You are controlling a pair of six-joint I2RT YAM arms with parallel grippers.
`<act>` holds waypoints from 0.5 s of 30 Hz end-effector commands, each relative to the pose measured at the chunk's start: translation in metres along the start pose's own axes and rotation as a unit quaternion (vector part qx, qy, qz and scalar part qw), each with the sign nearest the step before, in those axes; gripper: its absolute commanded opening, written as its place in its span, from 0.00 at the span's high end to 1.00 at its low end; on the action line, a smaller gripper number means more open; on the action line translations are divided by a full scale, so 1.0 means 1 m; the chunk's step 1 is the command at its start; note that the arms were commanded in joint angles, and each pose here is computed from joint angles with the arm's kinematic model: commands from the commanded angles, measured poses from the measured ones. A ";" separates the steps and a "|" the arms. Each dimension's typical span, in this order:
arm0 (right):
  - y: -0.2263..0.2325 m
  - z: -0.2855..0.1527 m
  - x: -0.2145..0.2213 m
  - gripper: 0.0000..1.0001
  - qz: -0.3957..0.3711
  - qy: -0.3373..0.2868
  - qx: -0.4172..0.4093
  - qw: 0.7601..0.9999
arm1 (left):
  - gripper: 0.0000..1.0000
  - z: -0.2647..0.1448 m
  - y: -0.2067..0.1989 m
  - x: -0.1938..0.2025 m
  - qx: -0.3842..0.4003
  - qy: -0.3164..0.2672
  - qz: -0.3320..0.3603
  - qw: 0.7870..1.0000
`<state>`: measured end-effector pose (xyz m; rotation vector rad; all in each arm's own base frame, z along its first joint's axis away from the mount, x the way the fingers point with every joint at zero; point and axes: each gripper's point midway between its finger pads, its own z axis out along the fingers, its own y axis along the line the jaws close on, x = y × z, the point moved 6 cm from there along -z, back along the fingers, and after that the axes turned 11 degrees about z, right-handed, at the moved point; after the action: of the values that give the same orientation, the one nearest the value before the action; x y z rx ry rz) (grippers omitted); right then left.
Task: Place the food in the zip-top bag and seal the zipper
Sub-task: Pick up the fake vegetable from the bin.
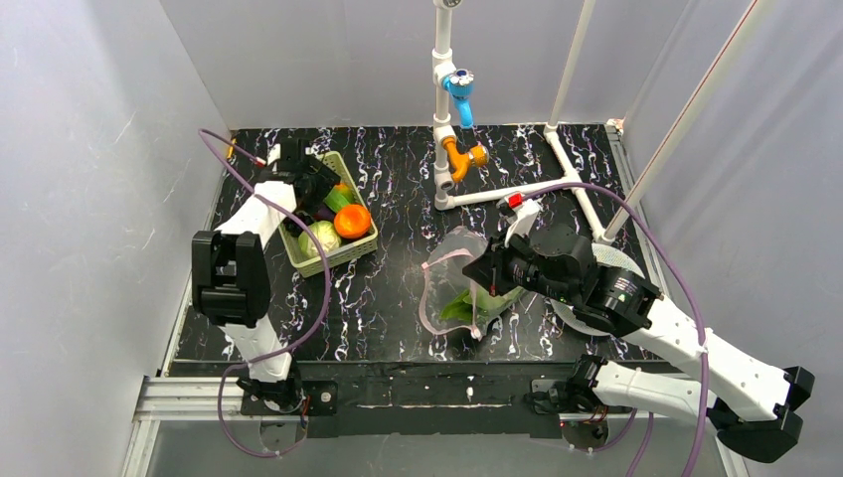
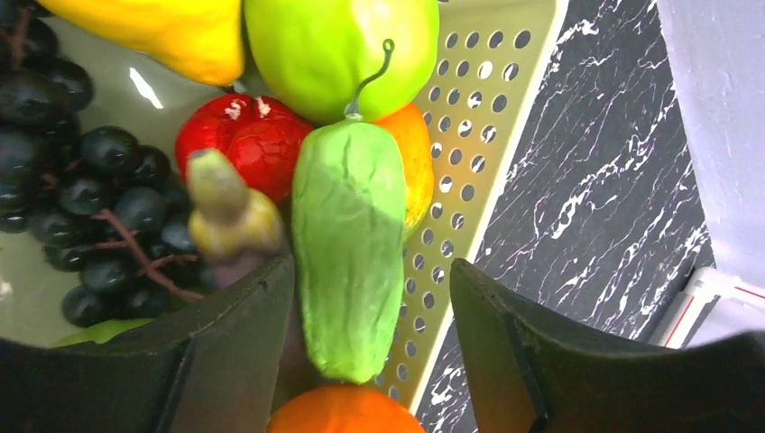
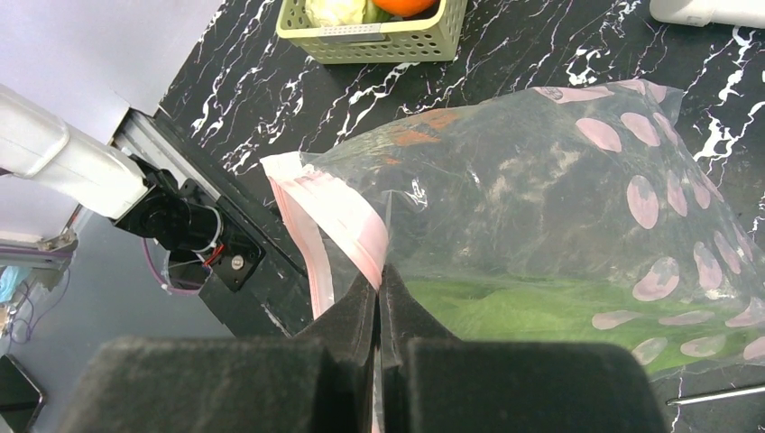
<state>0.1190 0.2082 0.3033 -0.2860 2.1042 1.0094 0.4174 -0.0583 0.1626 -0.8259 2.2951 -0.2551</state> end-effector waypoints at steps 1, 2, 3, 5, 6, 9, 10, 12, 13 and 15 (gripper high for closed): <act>0.006 -0.002 -0.008 0.99 0.002 -0.023 -0.021 1.000 | 0.41 0.018 -0.008 0.006 0.010 0.023 -0.036 0.999; 0.007 -0.002 -0.008 0.99 0.002 -0.023 -0.022 0.999 | 0.44 0.020 -0.009 0.006 0.014 0.024 -0.037 0.999; 0.007 -0.003 -0.008 0.99 0.003 -0.024 -0.024 0.999 | 0.46 0.021 -0.010 0.006 0.019 0.022 -0.038 0.999; 0.008 -0.004 -0.008 0.99 0.006 -0.026 -0.026 0.999 | 0.47 0.023 -0.010 0.007 0.018 0.026 -0.041 0.999; 0.007 -0.004 -0.008 0.99 0.006 -0.026 -0.026 0.999 | 0.47 0.023 -0.010 0.007 0.014 0.028 -0.040 0.999; 0.008 -0.003 -0.008 0.99 0.007 -0.024 -0.027 0.999 | 0.62 0.021 -0.009 0.005 0.007 0.031 -0.035 0.999; 0.008 -0.003 -0.008 0.99 0.007 -0.023 -0.026 0.999 | 0.69 0.018 -0.009 0.002 0.008 0.027 -0.030 0.999; 0.009 -0.004 -0.009 0.99 0.007 -0.023 -0.026 0.999 | 0.74 0.005 -0.009 -0.008 0.009 0.005 -0.012 1.000; 0.009 -0.004 -0.009 0.99 0.007 -0.023 -0.027 0.999 | 0.74 -0.004 -0.010 -0.015 0.014 -0.015 0.001 1.000; 0.010 -0.005 -0.010 0.99 0.007 -0.024 -0.029 0.999 | 0.74 -0.027 -0.012 -0.032 0.017 -0.060 0.031 0.998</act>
<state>0.1184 0.2076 0.3049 -0.2832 2.0979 1.0169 0.4295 -0.0663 0.1387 -0.8680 2.3387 -0.3097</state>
